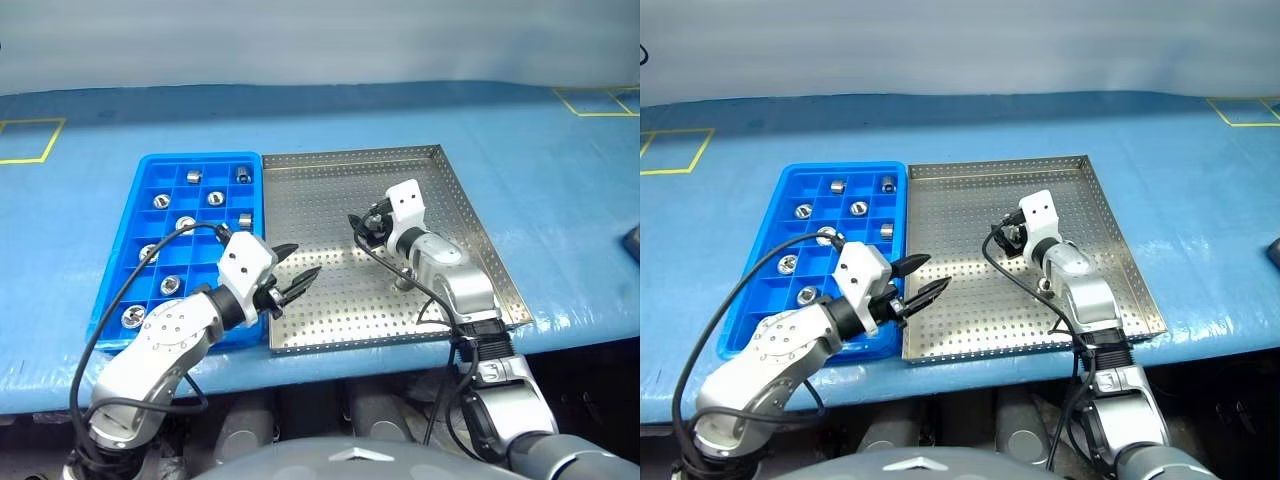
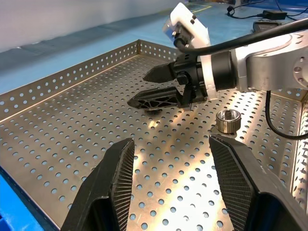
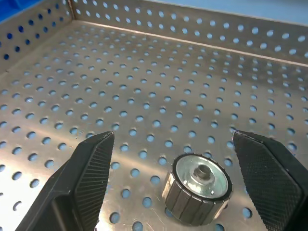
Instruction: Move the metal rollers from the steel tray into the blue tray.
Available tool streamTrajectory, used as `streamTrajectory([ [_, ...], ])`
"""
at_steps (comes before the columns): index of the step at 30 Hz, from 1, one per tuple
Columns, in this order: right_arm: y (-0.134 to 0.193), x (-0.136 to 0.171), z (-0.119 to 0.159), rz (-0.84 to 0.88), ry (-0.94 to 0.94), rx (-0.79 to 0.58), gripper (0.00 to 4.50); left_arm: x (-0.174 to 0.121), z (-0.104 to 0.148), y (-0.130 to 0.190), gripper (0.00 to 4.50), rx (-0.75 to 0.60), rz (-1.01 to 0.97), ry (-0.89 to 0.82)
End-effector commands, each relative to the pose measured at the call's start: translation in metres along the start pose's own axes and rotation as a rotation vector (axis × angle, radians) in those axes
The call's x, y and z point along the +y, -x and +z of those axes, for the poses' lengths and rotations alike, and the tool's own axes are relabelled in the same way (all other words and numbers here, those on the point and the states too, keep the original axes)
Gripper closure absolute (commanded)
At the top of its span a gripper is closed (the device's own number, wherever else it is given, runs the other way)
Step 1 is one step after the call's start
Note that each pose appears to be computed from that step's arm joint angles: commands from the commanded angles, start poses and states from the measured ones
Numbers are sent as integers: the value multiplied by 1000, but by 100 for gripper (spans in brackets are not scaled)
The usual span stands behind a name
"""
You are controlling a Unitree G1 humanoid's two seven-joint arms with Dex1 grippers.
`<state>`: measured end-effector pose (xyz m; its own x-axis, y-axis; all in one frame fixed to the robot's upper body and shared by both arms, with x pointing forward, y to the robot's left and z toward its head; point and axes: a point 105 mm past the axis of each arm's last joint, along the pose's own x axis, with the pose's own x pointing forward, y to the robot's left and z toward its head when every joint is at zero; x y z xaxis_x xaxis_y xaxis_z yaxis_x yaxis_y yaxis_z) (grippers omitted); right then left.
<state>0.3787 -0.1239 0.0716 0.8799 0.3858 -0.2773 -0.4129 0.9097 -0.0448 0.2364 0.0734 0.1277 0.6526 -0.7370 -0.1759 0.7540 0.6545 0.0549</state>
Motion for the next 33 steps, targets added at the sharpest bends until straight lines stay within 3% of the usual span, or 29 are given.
streamTrajectory([
  [1, -3, -8, 10, -36, 11, -38, 35, -3, 4, 2, 182, -18, -16, -28],
  [8, -9, -17, 3, -72, -30, -28, 35, -1, 0, 3, 182, -2, -13, -41],
  [16, -7, -12, 9, -60, -42, -67, 277, 1, -4, 4, 179, 5, -4, -37],
  [21, 2, -3, 30, -61, -63, -161, 277, 5, -3, 6, 179, -25, 21, -24],
  [28, 30, 94, 79, 389, 20, -312, 277, 22, -8, 31, 179, -9, 102, -21],
  [33, 31, 130, 94, 568, 63, -333, 277, 21, -6, 52, 179, 6, 119, -27],
])
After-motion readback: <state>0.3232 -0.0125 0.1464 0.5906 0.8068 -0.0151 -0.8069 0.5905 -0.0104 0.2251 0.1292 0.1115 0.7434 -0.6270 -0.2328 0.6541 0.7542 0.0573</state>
